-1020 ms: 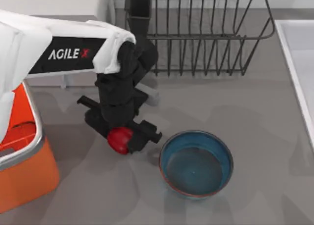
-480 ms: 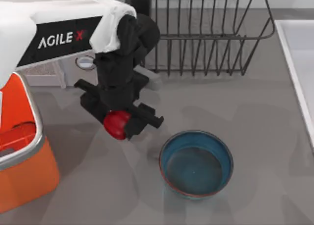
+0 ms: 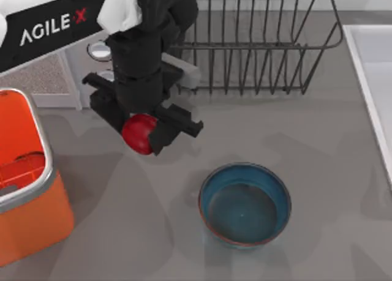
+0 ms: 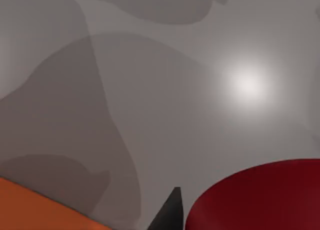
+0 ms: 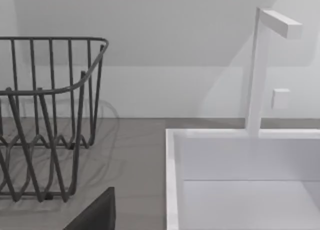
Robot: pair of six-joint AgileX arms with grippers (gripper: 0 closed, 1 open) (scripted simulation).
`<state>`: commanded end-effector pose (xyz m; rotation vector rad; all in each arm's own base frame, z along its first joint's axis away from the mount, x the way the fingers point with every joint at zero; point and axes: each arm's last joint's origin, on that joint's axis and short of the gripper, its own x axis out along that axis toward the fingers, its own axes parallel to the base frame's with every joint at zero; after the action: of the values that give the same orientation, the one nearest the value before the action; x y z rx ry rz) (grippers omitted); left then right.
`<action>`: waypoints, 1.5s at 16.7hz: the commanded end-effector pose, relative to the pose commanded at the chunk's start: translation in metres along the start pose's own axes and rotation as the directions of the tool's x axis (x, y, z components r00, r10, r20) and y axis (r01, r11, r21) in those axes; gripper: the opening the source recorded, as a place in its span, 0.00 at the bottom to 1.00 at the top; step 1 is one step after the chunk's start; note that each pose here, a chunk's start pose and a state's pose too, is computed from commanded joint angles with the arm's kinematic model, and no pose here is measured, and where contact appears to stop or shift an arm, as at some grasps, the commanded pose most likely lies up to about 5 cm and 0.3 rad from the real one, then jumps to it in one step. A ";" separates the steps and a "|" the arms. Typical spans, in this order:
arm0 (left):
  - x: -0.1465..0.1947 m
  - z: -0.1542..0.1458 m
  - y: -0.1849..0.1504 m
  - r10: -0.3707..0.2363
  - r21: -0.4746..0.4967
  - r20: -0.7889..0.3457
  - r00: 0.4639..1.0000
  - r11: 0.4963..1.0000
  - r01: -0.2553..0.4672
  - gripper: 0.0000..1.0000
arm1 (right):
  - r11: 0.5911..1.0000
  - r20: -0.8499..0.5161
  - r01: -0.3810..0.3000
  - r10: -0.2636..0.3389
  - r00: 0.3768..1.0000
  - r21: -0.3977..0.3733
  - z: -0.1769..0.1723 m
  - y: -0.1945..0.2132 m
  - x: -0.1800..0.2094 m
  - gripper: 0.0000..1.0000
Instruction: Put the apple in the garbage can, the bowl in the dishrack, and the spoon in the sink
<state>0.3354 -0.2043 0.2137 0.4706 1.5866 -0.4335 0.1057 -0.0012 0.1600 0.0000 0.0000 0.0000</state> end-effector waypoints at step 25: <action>-0.046 -0.148 0.117 0.022 -0.943 0.142 0.990 -0.301 0.142 0.00 | 1.000 0.000 0.000 0.000 1.000 0.000 0.000 0.000 0.000 1.00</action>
<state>0.2766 -0.0280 0.2699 -1.0543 1.2707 0.9508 0.1057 -0.0012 0.1600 0.0000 0.0000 0.0000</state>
